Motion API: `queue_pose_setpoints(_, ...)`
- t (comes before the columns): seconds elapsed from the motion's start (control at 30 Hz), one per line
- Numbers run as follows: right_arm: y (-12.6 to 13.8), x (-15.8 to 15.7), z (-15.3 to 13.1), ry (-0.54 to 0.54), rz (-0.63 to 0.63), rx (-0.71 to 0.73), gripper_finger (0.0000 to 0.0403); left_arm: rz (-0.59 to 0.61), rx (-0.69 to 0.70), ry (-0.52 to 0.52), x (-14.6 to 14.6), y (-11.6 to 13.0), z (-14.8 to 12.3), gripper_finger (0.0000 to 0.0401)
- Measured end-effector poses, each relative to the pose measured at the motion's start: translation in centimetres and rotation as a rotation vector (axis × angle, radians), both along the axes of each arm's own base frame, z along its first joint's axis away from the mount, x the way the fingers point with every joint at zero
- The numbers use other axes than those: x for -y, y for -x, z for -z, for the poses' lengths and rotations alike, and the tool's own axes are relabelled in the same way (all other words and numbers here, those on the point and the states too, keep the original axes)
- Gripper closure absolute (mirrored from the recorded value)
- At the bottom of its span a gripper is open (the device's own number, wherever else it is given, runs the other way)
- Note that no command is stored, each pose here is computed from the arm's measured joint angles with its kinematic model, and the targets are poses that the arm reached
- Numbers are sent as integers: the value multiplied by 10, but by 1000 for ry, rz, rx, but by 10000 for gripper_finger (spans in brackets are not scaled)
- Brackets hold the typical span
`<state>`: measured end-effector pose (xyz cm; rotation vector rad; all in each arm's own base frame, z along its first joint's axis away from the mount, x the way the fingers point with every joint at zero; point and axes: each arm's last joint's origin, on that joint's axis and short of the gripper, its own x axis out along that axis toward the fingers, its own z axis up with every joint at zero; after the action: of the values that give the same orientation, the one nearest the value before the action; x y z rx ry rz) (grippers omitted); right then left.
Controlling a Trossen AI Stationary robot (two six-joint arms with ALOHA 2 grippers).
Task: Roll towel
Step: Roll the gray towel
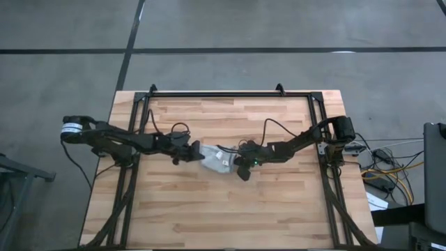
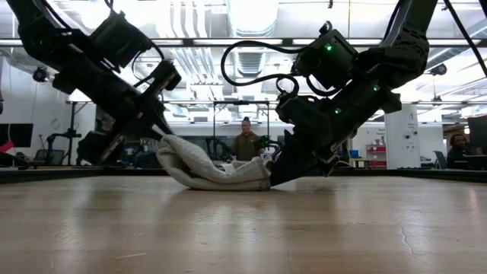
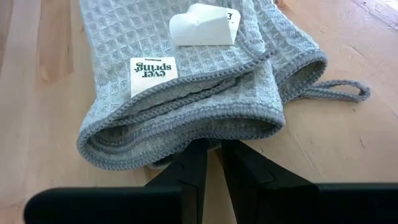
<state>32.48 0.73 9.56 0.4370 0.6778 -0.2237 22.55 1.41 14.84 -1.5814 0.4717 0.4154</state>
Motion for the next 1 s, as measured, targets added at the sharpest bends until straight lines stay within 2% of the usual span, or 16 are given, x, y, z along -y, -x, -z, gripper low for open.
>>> queue_pose_setpoints(0.4, -1, 0, -1, -2, -2, 10, 353, 9, 32, -21, -1, -14, -17, 393)
queue_pose_setpoints(0.6, -1, 0, -1, -2, -2, 11, 353, 22, 13, -30, -2, -32, -15, 394)
queue_pose_setpoints(0.87, -1, -1, 0, -3, -4, 11, 353, 187, 31, -73, -4, -75, -18, 394)
queue_pose_setpoints(1.0, -1, -1, 0, -5, -8, 9, 353, 231, 54, -75, -5, -90, -22, 392)
